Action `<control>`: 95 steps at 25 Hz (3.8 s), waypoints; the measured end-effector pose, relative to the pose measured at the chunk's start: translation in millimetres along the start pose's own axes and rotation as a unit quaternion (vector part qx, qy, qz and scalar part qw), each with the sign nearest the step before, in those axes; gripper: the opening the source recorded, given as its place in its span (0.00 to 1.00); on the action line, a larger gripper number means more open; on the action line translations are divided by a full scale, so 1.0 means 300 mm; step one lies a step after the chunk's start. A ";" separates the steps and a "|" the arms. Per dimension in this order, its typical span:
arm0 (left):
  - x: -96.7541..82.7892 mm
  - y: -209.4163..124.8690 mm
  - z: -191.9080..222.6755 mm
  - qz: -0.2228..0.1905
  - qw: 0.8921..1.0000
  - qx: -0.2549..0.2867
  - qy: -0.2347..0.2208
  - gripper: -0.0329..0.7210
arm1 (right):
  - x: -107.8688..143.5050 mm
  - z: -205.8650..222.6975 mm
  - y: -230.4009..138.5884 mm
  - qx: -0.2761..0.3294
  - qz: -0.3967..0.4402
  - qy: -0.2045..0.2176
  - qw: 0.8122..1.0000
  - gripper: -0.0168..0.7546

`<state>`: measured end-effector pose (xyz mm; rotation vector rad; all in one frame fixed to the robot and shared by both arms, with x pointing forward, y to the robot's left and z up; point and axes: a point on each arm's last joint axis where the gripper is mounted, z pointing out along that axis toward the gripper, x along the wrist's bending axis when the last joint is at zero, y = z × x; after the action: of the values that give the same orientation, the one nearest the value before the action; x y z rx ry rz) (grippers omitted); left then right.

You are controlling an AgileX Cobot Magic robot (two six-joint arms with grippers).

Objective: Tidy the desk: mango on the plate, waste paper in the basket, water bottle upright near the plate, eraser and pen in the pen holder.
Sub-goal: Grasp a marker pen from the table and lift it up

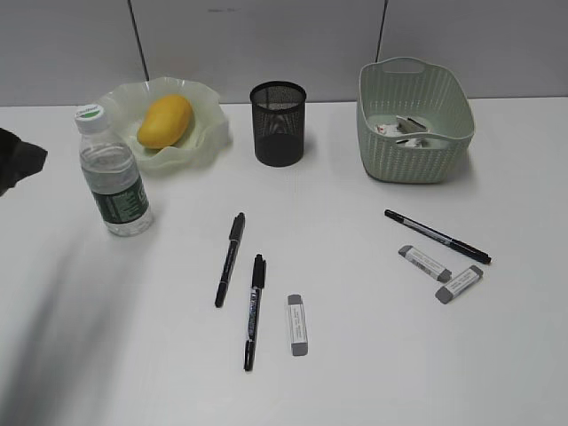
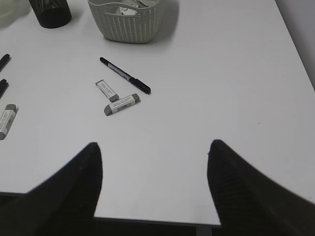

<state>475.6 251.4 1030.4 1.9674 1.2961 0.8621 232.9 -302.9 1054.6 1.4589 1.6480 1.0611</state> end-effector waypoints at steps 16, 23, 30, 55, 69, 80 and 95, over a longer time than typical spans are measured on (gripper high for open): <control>0.086 -0.003 -0.185 -0.119 0.943 0.312 -0.003 0.83 | 0.000 0.000 0.000 0.000 0.000 0.000 1.000 0.70; 0.063 0.024 -0.359 -0.142 0.965 0.219 -0.014 0.82 | 0.000 0.000 0.000 0.000 0.000 0.000 1.000 0.70; 0.040 0.004 -0.600 -0.140 0.988 0.056 0.006 0.81 | 0.000 0.000 0.000 0.000 0.000 0.000 1.000 0.70; -0.065 -0.327 -0.725 -0.138 0.983 -0.119 0.021 0.74 | 0.000 0.000 0.000 0.000 0.000 0.000 1.000 0.70; -0.069 -0.344 -0.712 -0.147 0.985 -0.095 0.016 0.73 | 0.000 0.000 0.000 0.000 0.000 0.000 1.000 0.70; -0.078 -0.378 -0.692 -0.147 0.988 -0.050 0.010 0.70 | 0.000 0.000 0.000 0.000 0.000 0.000 1.000 0.70; -0.090 -0.411 -0.729 -0.144 0.985 -0.093 0.015 0.60 | 0.000 0.001 0.000 -0.001 0.000 0.000 1.000 0.70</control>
<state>229.0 297.5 1058.5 1.5812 1.4210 0.8379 233.1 -302.9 1054.6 1.4577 1.6468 1.0613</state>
